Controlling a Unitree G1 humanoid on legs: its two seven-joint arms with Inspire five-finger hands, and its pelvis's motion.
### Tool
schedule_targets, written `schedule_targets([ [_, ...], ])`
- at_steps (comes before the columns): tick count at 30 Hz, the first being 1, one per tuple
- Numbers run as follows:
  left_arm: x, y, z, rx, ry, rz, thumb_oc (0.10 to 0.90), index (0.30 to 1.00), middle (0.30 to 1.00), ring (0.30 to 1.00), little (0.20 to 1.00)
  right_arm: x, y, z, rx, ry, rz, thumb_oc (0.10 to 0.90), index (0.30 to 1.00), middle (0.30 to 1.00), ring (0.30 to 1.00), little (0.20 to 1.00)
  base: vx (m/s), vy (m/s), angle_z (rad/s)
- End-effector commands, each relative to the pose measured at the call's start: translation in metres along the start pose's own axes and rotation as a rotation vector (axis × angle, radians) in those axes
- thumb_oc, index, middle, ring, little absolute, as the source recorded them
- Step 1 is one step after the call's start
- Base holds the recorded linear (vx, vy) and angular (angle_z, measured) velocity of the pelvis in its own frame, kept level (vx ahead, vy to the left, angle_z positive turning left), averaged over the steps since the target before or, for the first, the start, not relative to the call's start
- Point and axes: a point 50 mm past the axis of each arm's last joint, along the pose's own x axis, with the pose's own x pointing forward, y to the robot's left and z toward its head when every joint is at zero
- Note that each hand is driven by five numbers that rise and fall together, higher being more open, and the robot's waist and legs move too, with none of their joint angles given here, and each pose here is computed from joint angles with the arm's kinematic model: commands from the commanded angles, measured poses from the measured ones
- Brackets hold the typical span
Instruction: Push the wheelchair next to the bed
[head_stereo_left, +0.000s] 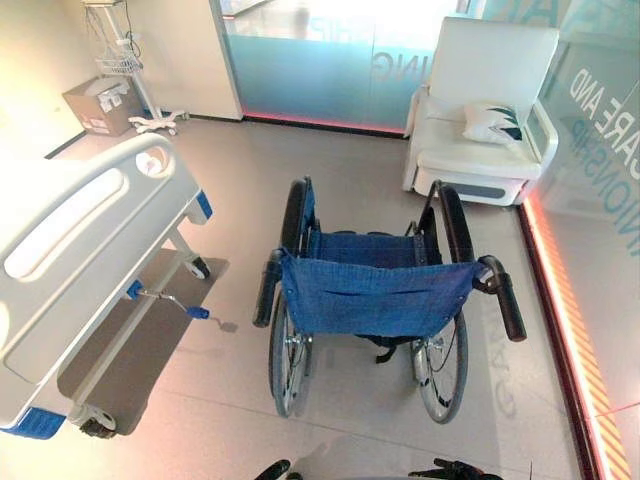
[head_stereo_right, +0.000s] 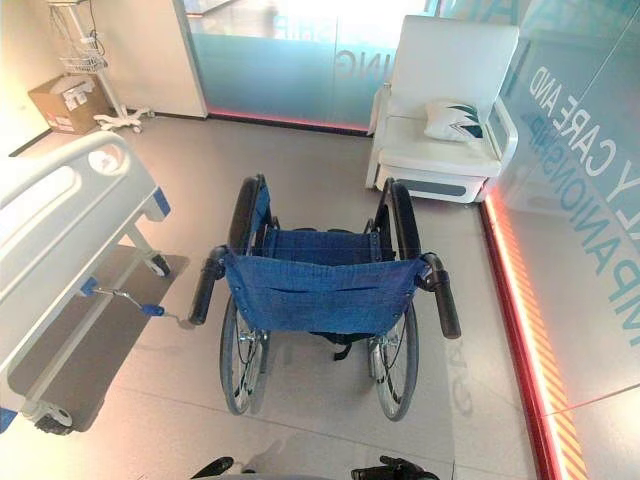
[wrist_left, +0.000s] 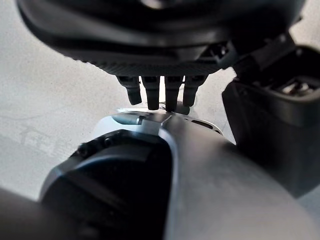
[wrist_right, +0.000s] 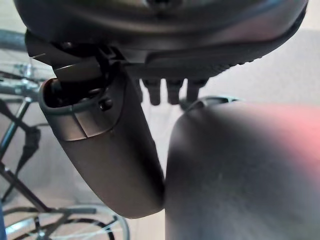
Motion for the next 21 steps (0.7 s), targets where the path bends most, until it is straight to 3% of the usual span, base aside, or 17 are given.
schedule_targets([
  [1,0.003,-0.012,-0.002,-0.032,0.032,-0.032,0.800,0.900,0.900,0.900,0.900,0.000,0.002,-0.023,0.021,0.089,0.034,0.800,0.900,0.900,0.900,0.900,0.00,0.000,0.00],
  [7,0.002,-0.011,-0.002,-0.053,0.029,-0.029,0.800,0.900,0.900,0.900,0.900,0.000,0.001,-0.023,0.075,0.086,0.030,0.800,0.900,0.900,0.900,0.900,0.00,0.000,0.00],
  [13,0.000,-0.011,0.011,-0.202,-0.059,-0.131,0.800,0.900,0.900,0.900,0.900,-0.002,-0.012,-0.009,0.252,0.005,-0.038,0.800,0.900,0.900,0.900,0.900,0.00,0.006,-0.01],
  [19,-0.023,0.023,0.058,-0.392,-0.312,-0.198,0.800,0.900,0.900,0.900,0.900,-0.026,-0.072,0.044,0.529,-0.299,-0.250,0.800,0.900,0.900,0.900,0.900,-0.02,0.018,-0.03],
  [21,-0.031,0.029,0.069,-0.411,-0.384,-0.225,0.800,0.900,0.900,0.900,0.900,-0.037,-0.087,0.058,0.550,-0.395,-0.307,0.800,0.900,0.900,0.900,0.900,0.00,0.000,0.00],
])
